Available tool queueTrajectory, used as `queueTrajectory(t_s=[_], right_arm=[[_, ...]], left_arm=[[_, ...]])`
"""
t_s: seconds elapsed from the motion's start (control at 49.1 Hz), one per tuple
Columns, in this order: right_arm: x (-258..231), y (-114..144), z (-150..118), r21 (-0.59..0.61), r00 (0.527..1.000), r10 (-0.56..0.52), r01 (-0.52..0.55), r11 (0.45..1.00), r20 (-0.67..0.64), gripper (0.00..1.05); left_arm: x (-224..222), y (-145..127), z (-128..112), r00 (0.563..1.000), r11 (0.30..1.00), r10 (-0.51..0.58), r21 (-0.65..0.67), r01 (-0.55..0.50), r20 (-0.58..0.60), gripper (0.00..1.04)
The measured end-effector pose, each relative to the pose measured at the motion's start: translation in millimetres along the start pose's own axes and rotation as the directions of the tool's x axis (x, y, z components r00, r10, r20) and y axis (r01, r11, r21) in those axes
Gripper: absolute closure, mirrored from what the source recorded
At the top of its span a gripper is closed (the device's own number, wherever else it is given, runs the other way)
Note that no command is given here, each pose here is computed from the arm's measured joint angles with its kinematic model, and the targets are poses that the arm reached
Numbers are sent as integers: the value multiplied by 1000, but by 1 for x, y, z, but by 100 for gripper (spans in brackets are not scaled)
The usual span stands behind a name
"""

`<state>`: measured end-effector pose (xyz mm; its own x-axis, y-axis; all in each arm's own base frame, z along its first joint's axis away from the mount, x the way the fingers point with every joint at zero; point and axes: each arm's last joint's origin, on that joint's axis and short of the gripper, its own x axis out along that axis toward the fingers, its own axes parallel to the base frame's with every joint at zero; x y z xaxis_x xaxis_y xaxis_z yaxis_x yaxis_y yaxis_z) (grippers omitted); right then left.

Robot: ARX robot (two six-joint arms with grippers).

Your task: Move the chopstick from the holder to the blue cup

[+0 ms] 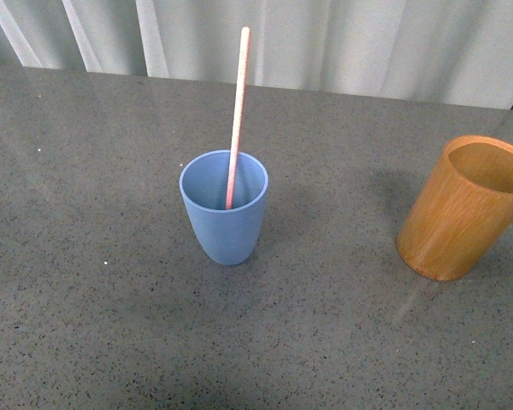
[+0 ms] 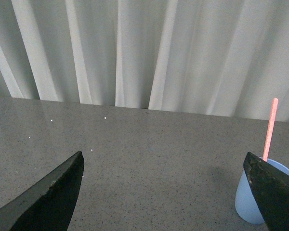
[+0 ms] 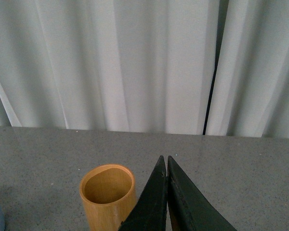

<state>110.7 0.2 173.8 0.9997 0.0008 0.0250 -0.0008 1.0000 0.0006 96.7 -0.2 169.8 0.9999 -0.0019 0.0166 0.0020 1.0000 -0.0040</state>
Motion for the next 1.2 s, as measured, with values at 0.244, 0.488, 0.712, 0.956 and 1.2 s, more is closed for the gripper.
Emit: queueTrajectory(t_s=[0.244, 0.488, 0.712, 0.956, 1.2], right_arm=[[-6, 0, -2, 0, 1000, 0, 0, 1000, -14, 104], [-14, 0, -3, 0, 1000, 0, 0, 1000, -6, 104], [-14, 0, -3, 0, 1000, 0, 0, 1000, -6, 81], [-14, 0, -3, 0, 1000, 0, 0, 1000, -6, 33], [-14, 0, -3, 1, 1000, 0, 0, 1000, -6, 11]], left_arm=[[0, 0, 0, 1000, 1000, 0, 0, 0, 0, 7], [0, 0, 0, 1000, 1000, 0, 0, 0, 0, 7], [0, 0, 0, 1000, 1000, 0, 0, 0, 2, 7], [0, 0, 0, 1000, 1000, 0, 0, 0, 2, 7], [0, 0, 0, 1000, 1000, 0, 0, 0, 2, 7]])
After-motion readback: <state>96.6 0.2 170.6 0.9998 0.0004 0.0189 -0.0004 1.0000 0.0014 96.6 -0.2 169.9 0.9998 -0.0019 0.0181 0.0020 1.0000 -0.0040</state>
